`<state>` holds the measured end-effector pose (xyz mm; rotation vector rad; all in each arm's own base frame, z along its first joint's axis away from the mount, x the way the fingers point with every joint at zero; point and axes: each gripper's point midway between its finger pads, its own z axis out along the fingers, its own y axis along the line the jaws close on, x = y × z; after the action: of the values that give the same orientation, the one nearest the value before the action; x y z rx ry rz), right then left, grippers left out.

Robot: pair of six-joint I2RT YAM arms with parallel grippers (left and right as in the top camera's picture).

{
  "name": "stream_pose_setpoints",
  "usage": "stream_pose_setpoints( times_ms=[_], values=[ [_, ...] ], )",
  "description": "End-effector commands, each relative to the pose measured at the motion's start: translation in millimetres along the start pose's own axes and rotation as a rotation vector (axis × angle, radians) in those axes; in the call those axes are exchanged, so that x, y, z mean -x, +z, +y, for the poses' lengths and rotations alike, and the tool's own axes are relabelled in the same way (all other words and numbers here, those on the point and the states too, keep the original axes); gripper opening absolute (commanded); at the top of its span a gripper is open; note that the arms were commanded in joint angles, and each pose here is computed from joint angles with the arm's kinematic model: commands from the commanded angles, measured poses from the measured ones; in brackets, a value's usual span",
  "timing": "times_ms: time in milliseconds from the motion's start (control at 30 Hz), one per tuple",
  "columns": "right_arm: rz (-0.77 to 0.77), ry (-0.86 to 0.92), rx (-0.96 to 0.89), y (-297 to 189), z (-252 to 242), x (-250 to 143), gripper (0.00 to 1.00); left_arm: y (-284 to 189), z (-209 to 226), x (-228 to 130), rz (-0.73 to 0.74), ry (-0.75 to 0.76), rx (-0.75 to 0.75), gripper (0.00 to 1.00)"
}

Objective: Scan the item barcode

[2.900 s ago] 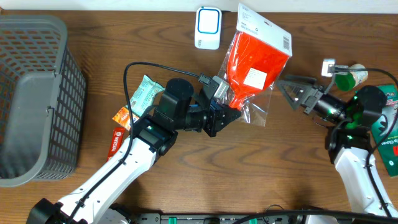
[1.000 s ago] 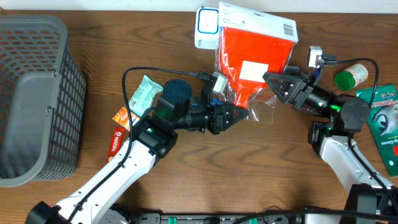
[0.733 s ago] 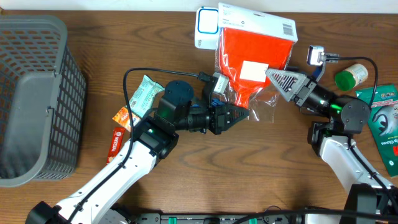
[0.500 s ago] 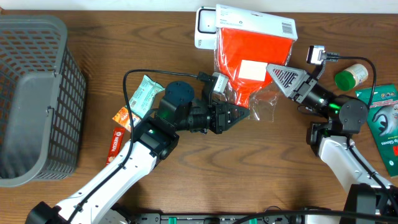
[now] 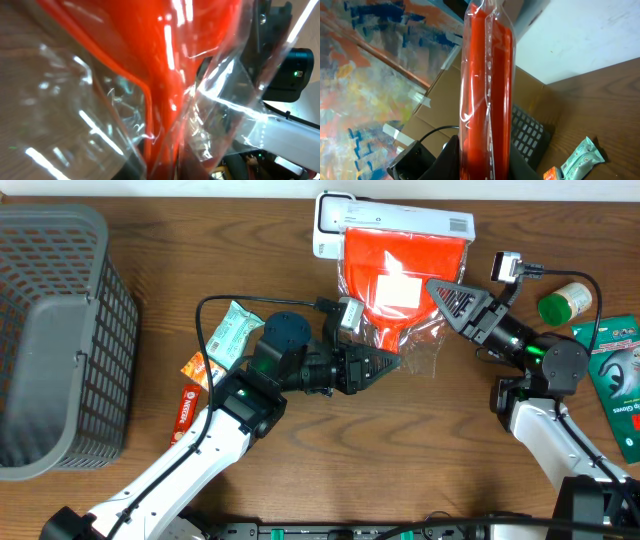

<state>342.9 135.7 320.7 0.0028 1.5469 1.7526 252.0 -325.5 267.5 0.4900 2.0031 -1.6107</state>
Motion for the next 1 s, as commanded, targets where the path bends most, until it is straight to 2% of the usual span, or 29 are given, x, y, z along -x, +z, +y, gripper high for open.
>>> stream_pose_setpoints(
  times_ms=[0,200,467,600,833,967],
  values=[
    [0.008,-0.067,0.034,4.1,14.7,-0.2,0.01,0.9,39.8,-4.7,-0.034,-0.089,0.131,0.22],
    [-0.013,-0.088,0.017,-5.6,12.6,9.2,0.01,0.9,39.9,-4.7,-0.034,-0.089,0.131,0.42],
    [-0.023,-0.138,-0.036,-33.6,5.4,25.7,0.01,0.9,39.9,-4.7,-0.034,-0.086,0.131,0.59],
    [-0.053,-0.189,-0.096,-58.2,-3.6,41.2,0.01,0.9,40.0,-4.7,-0.033,-0.078,0.132,0.75],
    [-0.158,-0.184,-0.307,-135.8,-44.4,75.4,0.01,-1.9,56.1,-5.0,-0.053,-0.089,0.213,0.78],
    [-0.299,-0.193,-0.452,-199.1,-63.5,97.7,0.01,-2.9,61.2,-9.8,-0.037,-0.088,0.235,0.78]
  ],
)
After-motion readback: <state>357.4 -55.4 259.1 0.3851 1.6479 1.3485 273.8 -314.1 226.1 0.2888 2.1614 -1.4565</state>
